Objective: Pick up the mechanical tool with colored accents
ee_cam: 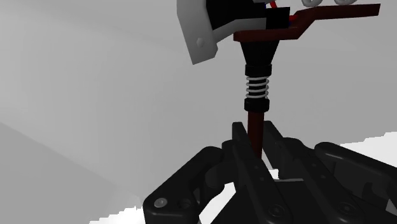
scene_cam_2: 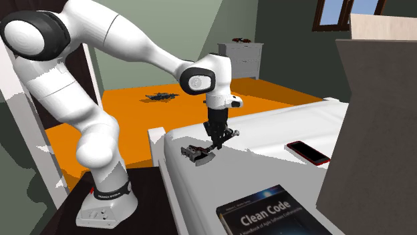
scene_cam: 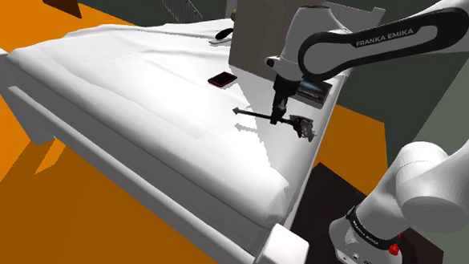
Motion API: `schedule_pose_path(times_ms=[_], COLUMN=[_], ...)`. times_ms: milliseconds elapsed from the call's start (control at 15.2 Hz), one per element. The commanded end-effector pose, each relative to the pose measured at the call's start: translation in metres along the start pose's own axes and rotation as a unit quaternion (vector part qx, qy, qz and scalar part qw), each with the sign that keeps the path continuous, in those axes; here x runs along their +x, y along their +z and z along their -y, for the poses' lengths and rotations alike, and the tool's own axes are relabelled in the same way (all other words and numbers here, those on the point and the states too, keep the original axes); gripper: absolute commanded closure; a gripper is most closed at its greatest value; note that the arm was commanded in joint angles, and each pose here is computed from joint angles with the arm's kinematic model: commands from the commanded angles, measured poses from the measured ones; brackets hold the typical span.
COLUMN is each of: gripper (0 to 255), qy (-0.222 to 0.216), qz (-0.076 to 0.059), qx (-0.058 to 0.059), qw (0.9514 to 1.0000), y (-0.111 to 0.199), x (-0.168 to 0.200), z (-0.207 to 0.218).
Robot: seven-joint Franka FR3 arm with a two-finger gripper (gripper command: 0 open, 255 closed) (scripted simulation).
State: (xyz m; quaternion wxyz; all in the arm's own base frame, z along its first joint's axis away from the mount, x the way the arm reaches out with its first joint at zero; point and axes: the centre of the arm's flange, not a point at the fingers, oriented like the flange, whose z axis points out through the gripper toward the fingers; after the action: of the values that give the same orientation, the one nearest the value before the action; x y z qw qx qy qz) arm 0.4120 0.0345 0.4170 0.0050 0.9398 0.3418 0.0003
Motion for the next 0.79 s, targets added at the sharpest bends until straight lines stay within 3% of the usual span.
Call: schedule_pose_path(times_ms=[0,726], gripper=[255,255], qy=[0.000,0.000], qz=[0.000,0.000], qx=[0.000,0.000], qw=[1.0000,1.0000], y=[-0.010,-0.068], x=[0.000,0.000], z=[0.000,-0.001])
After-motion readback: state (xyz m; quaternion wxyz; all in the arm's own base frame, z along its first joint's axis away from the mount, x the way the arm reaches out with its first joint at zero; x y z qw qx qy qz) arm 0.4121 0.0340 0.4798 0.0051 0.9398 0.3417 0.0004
